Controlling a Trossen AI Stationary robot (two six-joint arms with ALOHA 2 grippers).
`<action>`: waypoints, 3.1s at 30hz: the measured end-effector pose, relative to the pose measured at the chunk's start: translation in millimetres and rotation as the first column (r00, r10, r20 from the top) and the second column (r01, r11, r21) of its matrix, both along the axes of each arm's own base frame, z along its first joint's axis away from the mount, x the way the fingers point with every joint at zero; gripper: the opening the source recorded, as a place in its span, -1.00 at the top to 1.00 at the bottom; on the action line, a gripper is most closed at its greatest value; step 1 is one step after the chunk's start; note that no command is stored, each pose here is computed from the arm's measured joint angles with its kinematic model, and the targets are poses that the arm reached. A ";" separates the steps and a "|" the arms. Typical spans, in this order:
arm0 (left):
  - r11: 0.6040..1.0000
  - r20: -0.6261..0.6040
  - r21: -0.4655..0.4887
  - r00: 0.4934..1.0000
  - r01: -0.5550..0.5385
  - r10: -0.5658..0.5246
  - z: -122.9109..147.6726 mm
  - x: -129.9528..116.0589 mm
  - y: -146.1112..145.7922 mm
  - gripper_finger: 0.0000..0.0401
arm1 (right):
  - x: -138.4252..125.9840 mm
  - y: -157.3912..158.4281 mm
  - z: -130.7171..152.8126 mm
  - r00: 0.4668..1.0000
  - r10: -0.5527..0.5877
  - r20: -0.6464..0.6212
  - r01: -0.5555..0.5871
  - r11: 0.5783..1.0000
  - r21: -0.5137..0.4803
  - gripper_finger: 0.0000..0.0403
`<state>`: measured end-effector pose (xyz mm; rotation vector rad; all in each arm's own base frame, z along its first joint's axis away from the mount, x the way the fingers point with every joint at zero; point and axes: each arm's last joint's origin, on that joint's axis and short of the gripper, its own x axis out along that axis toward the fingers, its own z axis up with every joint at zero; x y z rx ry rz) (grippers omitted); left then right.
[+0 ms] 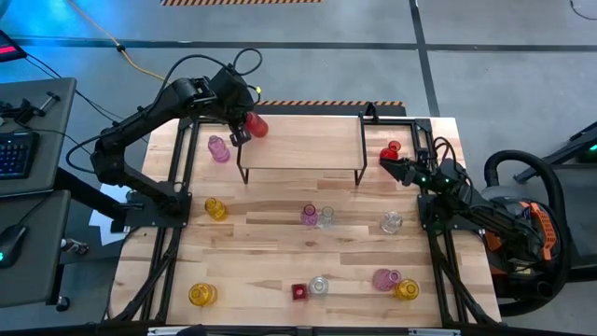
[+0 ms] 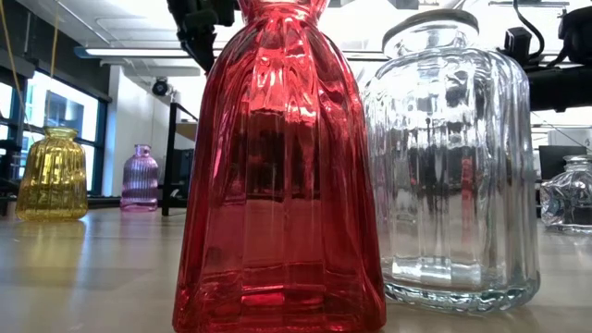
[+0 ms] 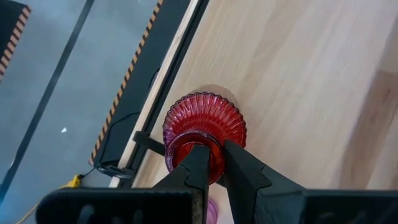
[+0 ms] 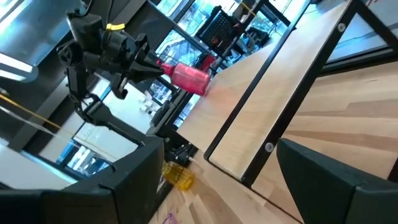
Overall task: Sort vases onto shelf
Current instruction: Put the left red vase on the shelf, then put the middle pink vase on the shelf
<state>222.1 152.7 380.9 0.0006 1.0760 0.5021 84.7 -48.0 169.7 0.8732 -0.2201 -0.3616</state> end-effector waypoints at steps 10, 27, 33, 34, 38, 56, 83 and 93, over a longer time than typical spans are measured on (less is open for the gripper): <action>1.000 0.009 -0.009 1.000 -0.013 0.013 0.1 0.0 -0.1 0.86 | -0.5 -1.1 0.0 0.999 -0.042 -0.003 0.041 0.999 -0.008 -0.50; 1.000 0.015 -0.007 1.000 -0.019 0.019 0.6 0.0 -0.1 0.73 | -0.5 -1.1 0.0 0.999 -0.040 -0.004 0.040 0.999 -0.009 -0.50; 0.999 0.016 -0.004 0.999 -0.034 0.034 0.8 -0.4 0.0 0.64 | -0.5 -1.0 -0.1 0.999 -0.039 -0.004 0.039 0.999 -0.008 -0.50; 0.999 0.013 0.000 0.999 -0.038 0.038 0.8 -0.5 0.2 0.63 | -0.5 -1.0 -0.1 0.999 -0.039 -0.004 0.039 0.999 -0.008 -0.50; 0.999 0.009 0.008 0.999 -0.044 0.044 0.9 -0.6 0.5 0.62 | -0.5 -1.0 -0.1 0.999 -0.039 -0.004 0.039 0.999 -0.008 -0.50; 0.995 0.009 0.068 0.997 -0.073 0.072 -4.7 12.1 9.8 0.62 | -0.5 -1.0 -0.1 0.999 -0.039 -0.004 0.039 0.999 -0.008 -0.50; 0.993 0.086 0.098 0.994 -0.071 0.062 5.9 15.2 11.2 0.62 | -0.5 -1.0 -0.1 0.999 -0.039 -0.005 0.039 0.999 -0.008 -0.50; 0.983 0.213 0.143 0.974 -0.113 0.081 53.6 5.6 4.9 0.62 | -0.5 -1.0 -0.9 0.999 -0.039 -0.012 0.039 0.999 -0.004 -0.50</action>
